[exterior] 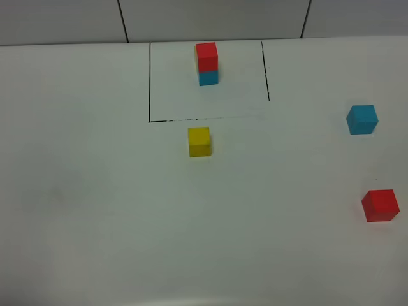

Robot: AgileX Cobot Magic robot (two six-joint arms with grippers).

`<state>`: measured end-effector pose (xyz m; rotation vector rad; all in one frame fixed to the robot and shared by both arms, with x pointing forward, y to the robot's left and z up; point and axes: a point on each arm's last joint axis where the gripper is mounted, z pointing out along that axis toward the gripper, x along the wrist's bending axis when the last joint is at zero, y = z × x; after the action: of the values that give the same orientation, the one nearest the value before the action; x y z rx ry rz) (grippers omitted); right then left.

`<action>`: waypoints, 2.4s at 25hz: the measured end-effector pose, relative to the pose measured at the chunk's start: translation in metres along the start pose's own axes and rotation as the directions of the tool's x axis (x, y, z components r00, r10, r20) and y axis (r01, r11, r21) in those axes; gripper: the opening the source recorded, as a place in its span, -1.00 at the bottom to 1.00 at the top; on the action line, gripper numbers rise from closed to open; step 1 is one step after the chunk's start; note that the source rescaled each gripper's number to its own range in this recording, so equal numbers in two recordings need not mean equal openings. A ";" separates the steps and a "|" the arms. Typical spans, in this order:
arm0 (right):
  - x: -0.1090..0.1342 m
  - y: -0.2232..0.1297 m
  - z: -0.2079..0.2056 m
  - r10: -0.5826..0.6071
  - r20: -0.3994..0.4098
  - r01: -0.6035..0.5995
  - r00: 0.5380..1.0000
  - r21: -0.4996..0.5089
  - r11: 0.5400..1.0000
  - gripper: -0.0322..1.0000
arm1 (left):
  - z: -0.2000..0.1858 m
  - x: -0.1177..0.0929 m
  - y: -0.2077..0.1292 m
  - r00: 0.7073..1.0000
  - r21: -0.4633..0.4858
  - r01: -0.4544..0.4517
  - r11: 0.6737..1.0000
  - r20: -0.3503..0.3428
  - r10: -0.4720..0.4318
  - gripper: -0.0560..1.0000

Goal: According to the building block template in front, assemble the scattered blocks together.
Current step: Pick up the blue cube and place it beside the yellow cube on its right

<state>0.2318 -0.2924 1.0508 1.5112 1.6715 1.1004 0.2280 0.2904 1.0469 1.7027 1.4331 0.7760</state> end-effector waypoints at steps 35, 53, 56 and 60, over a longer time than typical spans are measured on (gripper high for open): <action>-0.012 0.118 0.129 -0.069 0.084 0.021 0.994 0.471 0.882 1.00 | 0.000 0.000 0.000 1.000 0.000 0.000 1.000 0.000 0.000 0.54; -0.021 0.111 0.206 -0.133 0.078 0.070 0.988 0.543 0.837 0.96 | 0.000 0.000 0.000 1.000 0.000 0.001 1.000 0.000 -0.001 0.54; -0.022 0.108 0.218 -0.141 0.077 0.075 0.987 0.554 0.829 0.96 | 0.000 0.000 0.000 1.000 0.000 0.001 1.000 0.000 -0.001 0.54; -0.030 0.105 0.231 -0.123 0.099 0.048 0.987 0.552 0.832 0.96 | 0.000 0.000 0.000 1.000 0.000 0.001 1.000 0.000 -0.001 0.54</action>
<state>0.4866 -0.2831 1.0354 1.7802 2.0457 0.4637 0.2280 0.2904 1.0469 1.7019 1.4338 0.7755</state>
